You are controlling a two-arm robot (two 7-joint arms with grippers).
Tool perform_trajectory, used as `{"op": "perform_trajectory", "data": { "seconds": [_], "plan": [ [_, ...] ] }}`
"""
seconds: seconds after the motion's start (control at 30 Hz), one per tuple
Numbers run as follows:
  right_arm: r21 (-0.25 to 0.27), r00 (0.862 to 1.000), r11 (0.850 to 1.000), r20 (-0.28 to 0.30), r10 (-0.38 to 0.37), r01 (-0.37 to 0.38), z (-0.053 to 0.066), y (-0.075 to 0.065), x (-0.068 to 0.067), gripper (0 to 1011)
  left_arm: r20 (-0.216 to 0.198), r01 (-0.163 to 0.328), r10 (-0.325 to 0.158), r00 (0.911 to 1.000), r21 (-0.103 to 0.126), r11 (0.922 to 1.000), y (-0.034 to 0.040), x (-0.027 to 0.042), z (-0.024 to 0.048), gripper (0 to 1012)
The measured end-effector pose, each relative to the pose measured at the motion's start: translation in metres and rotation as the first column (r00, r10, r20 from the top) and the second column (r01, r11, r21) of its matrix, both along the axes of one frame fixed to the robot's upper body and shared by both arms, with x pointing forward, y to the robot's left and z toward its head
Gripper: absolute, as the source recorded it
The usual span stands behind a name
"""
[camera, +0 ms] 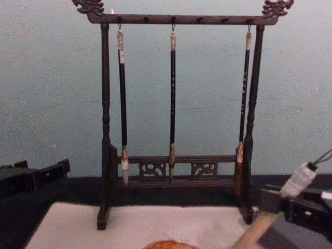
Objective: Pick up the brush from the inkstone, write on the paper, then place the brush back to its original position.
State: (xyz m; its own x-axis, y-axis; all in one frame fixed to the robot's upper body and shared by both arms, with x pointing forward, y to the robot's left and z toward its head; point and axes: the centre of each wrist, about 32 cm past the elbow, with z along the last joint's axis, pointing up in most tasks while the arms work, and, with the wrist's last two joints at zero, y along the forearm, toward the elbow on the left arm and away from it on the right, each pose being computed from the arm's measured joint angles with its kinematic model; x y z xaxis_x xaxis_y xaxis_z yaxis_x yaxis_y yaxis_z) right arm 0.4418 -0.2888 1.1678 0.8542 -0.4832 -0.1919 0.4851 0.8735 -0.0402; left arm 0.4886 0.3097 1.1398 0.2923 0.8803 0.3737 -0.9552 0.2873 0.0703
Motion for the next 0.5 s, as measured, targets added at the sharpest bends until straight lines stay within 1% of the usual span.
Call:
{"op": "perform_trajectory", "data": {
  "seconds": [0.23,0.43,0.5],
  "plan": [
    [-0.001,0.999,0.999,0.005,-0.034,0.034,0.003,-0.011,-0.002,164,0.0,0.0,0.0,1.0,0.0,1.0,0.0,0.0,0.0,1002],
    [0.009,0.999,0.999,0.012,-0.045,0.045,0.005,-0.015,-0.003,164,0.0,0.0,0.0,1.0,0.0,1.0,0.0,0.0,0.0,1000],
    [0.015,0.999,0.999,0.02,-0.046,0.046,0.008,-0.016,-0.004,164,0.0,0.0,0.0,1.0,0.0,1.0,0.0,0.0,0.0,1002]
  ]
}}
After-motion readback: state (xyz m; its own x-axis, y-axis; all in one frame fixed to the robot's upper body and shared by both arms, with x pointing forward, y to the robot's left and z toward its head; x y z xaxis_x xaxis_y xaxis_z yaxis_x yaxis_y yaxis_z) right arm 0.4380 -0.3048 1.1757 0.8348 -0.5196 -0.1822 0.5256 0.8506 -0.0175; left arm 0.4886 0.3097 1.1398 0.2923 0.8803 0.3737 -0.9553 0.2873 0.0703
